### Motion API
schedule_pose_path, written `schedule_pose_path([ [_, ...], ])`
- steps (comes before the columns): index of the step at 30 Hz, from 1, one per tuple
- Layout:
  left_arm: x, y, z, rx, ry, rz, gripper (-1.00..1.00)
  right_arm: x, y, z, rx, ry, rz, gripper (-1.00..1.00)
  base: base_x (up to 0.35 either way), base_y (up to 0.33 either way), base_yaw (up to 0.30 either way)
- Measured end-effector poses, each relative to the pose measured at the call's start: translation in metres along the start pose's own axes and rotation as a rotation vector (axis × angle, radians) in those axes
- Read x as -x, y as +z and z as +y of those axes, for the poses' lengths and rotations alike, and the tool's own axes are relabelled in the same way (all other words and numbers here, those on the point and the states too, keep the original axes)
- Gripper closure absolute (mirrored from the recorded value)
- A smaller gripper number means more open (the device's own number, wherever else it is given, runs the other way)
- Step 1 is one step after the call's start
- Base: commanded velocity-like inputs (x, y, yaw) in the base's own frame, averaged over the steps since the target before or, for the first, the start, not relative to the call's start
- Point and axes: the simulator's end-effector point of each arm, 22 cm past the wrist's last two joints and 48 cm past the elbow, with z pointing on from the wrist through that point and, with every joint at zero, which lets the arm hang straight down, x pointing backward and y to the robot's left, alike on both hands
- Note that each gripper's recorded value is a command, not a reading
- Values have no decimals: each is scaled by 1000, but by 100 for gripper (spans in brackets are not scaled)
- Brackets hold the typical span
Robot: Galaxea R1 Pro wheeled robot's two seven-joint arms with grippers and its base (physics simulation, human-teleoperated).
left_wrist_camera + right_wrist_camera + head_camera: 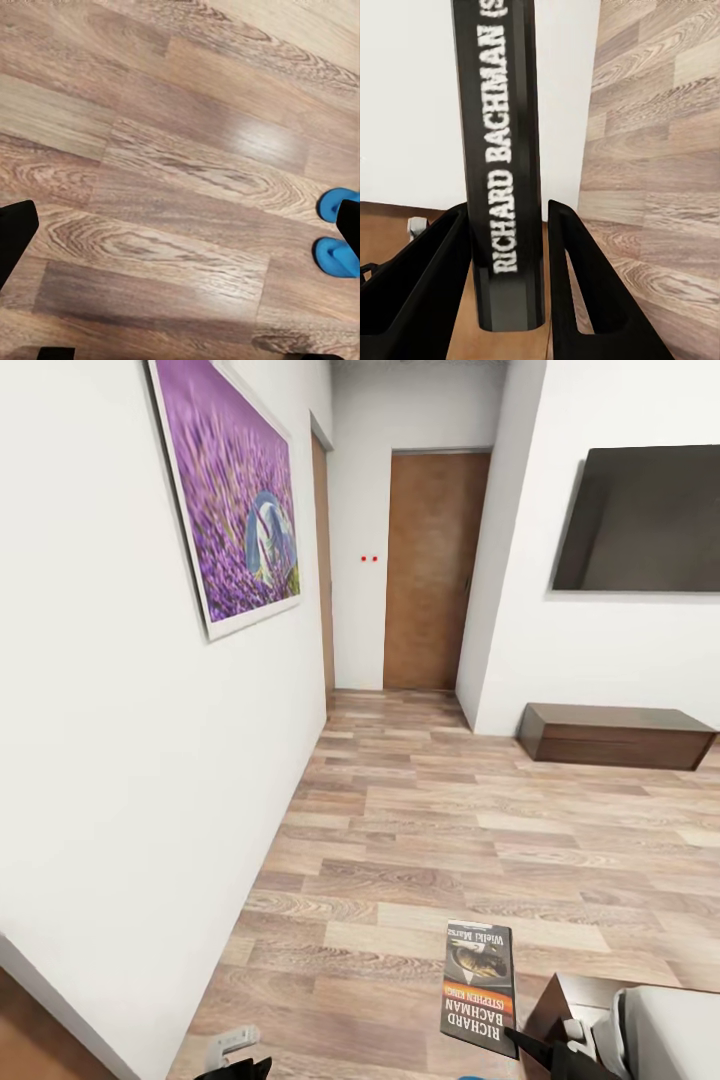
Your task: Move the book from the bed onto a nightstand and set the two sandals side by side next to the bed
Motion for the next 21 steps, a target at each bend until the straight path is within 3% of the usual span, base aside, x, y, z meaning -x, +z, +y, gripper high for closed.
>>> schedule_pose_path([
  [21, 15, -5, -5, -9, 5, -32, -100, 9, -1, 10, 16, -25, -17, 100, 0, 0, 0],
])
